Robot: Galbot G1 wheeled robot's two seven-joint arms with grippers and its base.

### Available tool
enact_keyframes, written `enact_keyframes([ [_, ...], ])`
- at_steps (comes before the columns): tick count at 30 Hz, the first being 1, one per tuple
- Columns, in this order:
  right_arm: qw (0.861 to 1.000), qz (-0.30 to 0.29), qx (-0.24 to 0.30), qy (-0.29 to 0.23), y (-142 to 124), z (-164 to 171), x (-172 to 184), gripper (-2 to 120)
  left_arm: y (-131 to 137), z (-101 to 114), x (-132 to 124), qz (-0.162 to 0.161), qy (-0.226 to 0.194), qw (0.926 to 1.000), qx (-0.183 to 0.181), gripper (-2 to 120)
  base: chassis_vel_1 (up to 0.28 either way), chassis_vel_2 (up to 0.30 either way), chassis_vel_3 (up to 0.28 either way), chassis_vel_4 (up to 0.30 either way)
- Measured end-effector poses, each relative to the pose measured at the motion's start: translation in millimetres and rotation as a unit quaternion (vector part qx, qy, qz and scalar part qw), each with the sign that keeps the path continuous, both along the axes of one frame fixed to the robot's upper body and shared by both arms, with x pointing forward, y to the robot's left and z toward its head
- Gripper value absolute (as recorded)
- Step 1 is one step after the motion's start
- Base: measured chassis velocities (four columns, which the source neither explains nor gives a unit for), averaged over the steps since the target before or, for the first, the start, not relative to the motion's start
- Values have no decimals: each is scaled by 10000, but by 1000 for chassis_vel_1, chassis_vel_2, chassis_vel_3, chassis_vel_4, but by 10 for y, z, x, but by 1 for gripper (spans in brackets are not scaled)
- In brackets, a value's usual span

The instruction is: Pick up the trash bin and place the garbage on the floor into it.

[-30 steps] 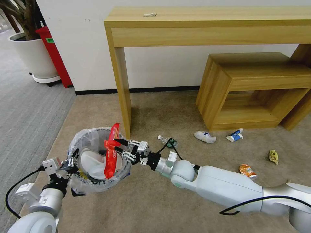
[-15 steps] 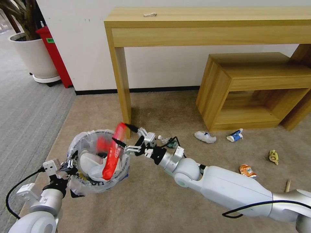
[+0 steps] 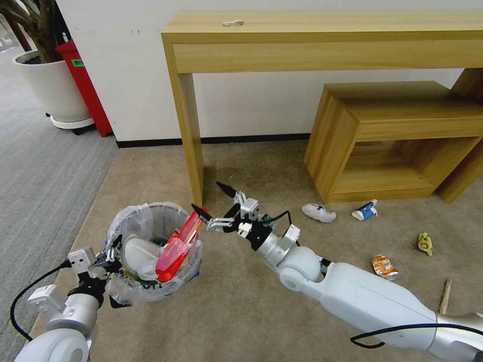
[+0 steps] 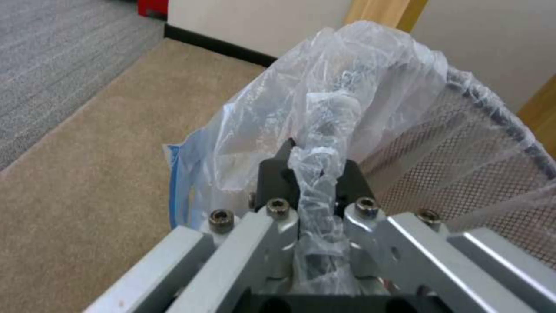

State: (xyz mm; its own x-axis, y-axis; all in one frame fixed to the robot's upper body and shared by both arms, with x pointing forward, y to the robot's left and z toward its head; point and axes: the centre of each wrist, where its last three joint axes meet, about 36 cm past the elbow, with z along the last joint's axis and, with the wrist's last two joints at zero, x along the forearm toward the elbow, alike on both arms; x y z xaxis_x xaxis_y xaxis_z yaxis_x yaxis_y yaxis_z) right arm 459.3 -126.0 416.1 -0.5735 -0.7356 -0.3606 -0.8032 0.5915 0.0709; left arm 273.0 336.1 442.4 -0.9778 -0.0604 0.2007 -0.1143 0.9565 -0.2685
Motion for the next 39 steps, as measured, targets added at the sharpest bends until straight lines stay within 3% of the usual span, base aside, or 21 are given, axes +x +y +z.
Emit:
enact_keyframes([
  [4,9988,-487,74,37,-131,81,50,100,8,5,10,-2,-14,10000,37,3,0,0,0,0],
  [6,9943,-1063,41,70,-347,95,100,100,10,12,-5,14,-30,10000,52,3,0,0,0,0],
  [10,9893,-1456,1,83,-528,71,152,100,1,15,-9,25,-45,10000,54,3,0,0,0,0],
  [12,9786,-2053,-108,137,-793,-9,234,100,-13,2,-25,35,-54,9999,90,3,0,0,0,0],
  [14,9756,-2183,-138,158,-854,-32,250,100,-17,-3,-31,40,-53,9999,97,3,0,0,0,0],
  [17,9522,-2997,-541,234,-1277,-220,327,100,-30,-47,-59,103,-52,9997,216,3,0,0,0,0],
  [19,9460,-3163,-664,241,-1359,-264,338,100,-31,-55,-63,115,-47,9997,230,3,0,0,0,0],
  [22,9158,-3853,-1081,350,-1654,-455,356,100,-24,-83,-74,173,-19,9995,275,3,0,0,0,0],
  [23,9158,-3853,-1081,350,-1654,-455,356,100,-24,-83,-74,173,-19,9995,275,3,0,0,0,0],
  [26,8915,-4276,-1421,469,-1896,-631,261,100,-3,-114,-68,235,18,9993,306,3,0,0,0,0],
  [27,8915,-4276,-1421,469,-1896,-631,261,100,-3,-114,-68,235,18,9993,306,3,0,0,0,0],
  [30,8720,-4575,-1627,617,-2048,-804,134,100,22,-153,-48,282,60,9990,338,3,0,0,0,0],
  [39,8659,-4645,-1696,761,-2062,-1016,-69,100,53,-204,-39,307,51,9987,394,3,0,0,0,0],
])
